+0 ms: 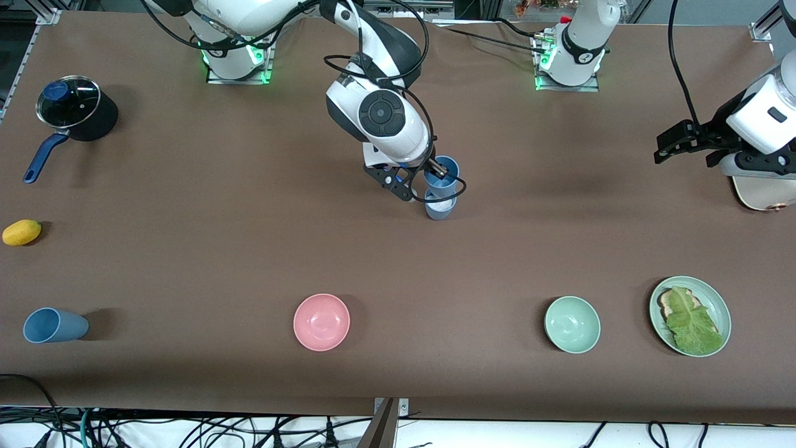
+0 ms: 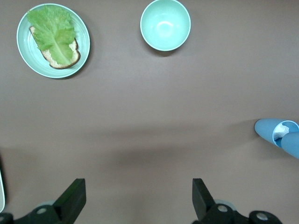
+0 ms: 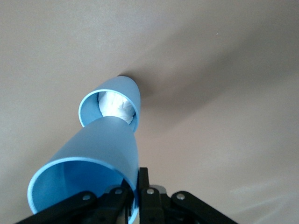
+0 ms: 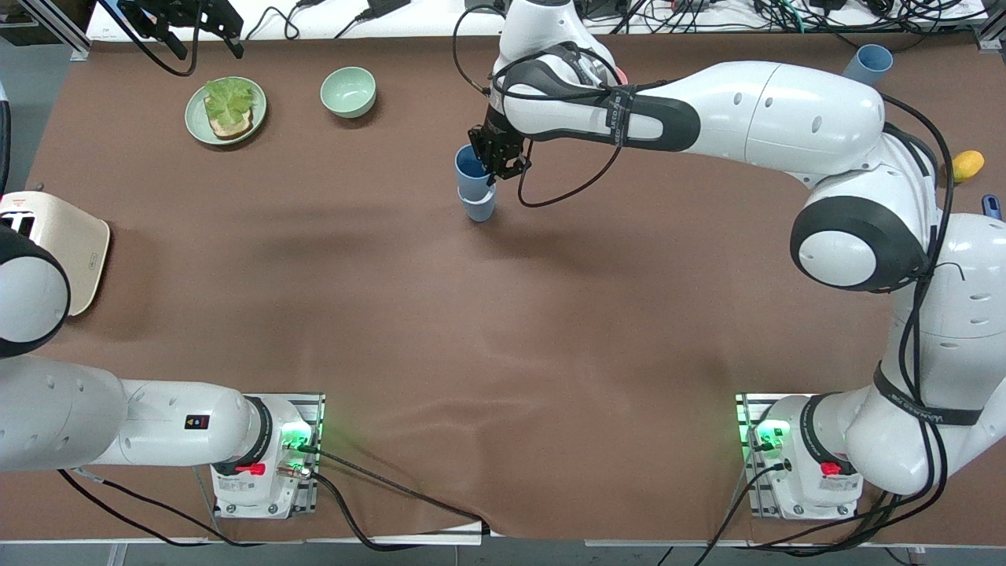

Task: Stack blue cups with both arms
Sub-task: 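Lower the held blue cup into the tissue cup with the right gripper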

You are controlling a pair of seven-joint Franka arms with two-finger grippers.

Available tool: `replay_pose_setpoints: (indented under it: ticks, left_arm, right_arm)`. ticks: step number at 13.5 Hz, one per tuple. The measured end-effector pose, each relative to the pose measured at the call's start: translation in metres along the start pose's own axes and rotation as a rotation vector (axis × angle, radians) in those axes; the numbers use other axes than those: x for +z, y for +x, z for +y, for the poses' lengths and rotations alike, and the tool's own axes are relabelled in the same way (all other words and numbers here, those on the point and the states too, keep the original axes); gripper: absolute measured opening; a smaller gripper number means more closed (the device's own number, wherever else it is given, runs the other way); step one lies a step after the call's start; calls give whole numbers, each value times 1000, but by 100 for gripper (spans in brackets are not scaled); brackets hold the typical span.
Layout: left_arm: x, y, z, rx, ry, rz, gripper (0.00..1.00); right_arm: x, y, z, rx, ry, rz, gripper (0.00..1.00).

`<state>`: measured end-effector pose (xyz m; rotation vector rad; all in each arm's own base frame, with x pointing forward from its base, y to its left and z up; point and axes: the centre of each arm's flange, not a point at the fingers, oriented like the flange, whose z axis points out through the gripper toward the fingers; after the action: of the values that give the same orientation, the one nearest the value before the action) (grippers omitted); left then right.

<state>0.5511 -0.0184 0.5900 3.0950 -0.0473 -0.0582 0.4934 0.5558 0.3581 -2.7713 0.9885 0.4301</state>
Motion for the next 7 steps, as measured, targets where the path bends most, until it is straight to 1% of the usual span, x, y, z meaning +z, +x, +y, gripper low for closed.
replay_pose_setpoints:
  ticks: [7]
  left_arm:
    - [-1,1,1,2,0,6,100]
  right_arm:
    - [21,9,1,2,-29,10,6]
